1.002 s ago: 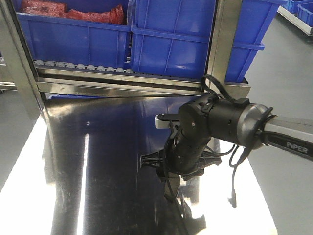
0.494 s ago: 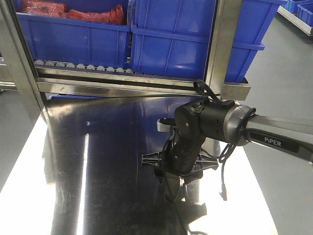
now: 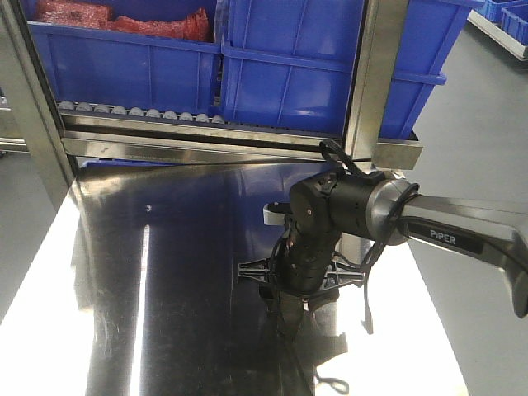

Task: Move and align brake pads A on conveyor
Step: 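Close the right gripper on the pad and lift it away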

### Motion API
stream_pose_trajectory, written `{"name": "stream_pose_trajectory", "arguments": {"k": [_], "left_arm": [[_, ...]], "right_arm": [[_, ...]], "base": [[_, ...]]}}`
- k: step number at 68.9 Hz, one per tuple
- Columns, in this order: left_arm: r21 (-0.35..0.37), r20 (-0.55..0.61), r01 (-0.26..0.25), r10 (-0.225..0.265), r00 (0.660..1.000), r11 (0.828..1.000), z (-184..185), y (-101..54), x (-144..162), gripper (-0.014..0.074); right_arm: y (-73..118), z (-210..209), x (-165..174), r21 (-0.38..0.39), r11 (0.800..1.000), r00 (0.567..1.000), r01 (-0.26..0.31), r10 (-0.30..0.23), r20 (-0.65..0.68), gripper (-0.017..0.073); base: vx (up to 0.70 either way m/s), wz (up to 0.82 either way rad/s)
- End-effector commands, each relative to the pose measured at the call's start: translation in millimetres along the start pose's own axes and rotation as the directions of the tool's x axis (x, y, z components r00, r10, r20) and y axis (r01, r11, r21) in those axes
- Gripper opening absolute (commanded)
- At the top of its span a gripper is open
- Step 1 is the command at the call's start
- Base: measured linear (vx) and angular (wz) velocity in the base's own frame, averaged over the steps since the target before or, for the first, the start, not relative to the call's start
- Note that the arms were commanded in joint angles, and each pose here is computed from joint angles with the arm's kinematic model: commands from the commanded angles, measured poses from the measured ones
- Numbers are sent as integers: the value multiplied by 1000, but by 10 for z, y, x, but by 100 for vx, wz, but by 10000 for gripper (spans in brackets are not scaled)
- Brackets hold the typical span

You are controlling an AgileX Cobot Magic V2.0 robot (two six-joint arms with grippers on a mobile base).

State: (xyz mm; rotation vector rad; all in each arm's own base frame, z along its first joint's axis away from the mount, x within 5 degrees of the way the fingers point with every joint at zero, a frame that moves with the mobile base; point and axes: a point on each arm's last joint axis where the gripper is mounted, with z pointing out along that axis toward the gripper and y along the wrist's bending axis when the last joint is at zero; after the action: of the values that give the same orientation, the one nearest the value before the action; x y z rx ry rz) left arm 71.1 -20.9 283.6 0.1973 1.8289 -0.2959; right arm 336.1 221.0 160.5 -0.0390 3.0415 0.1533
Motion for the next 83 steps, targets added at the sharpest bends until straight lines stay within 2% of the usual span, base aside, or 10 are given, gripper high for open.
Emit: {"name": "stream_pose_trajectory", "arguments": {"k": [1, 27, 38, 45, 50, 72, 83], "left_arm": [[40, 97, -2, -2, 995, 999, -28, -43, -155, -6], [40, 97, -2, -2, 995, 999, -28, -43, -155, -6], [40, 97, -2, -2, 995, 999, -28, -43, -155, -6], [40, 97, -2, -2, 995, 999, -28, -43, -155, -6], [40, 97, -2, -2, 995, 999, -28, -43, -155, -6], [40, 97, -2, -2, 995, 999, -28, -43, -155, -6], [40, 97, -2, -2, 995, 999, -28, -43, -155, -6]], "right_arm": [[24, -218, -102, -16, 1000, 997, 21, -19, 74, 393], [-12, -366, -124, 26, 999, 993, 47, -49, 108, -19], [-48, -646, -109, 32, 996, 980, 79, -84, 181, -11], [-123, -923, -69, 88, 984, 958, 154, -170, 232, -10], [-194, -1142, -36, 136, 976, 940, 169, -201, 277, -10], [-418, -2120, 222, 150, 974, 812, 169, -224, 539, -5], [-531, -2361, 388, 172, 969, 786, 178, -246, 567, -4]], "base": [[0, 0], [0, 0], [0, 0], [0, 0], [0, 0], [0, 0], [0, 0]]}}
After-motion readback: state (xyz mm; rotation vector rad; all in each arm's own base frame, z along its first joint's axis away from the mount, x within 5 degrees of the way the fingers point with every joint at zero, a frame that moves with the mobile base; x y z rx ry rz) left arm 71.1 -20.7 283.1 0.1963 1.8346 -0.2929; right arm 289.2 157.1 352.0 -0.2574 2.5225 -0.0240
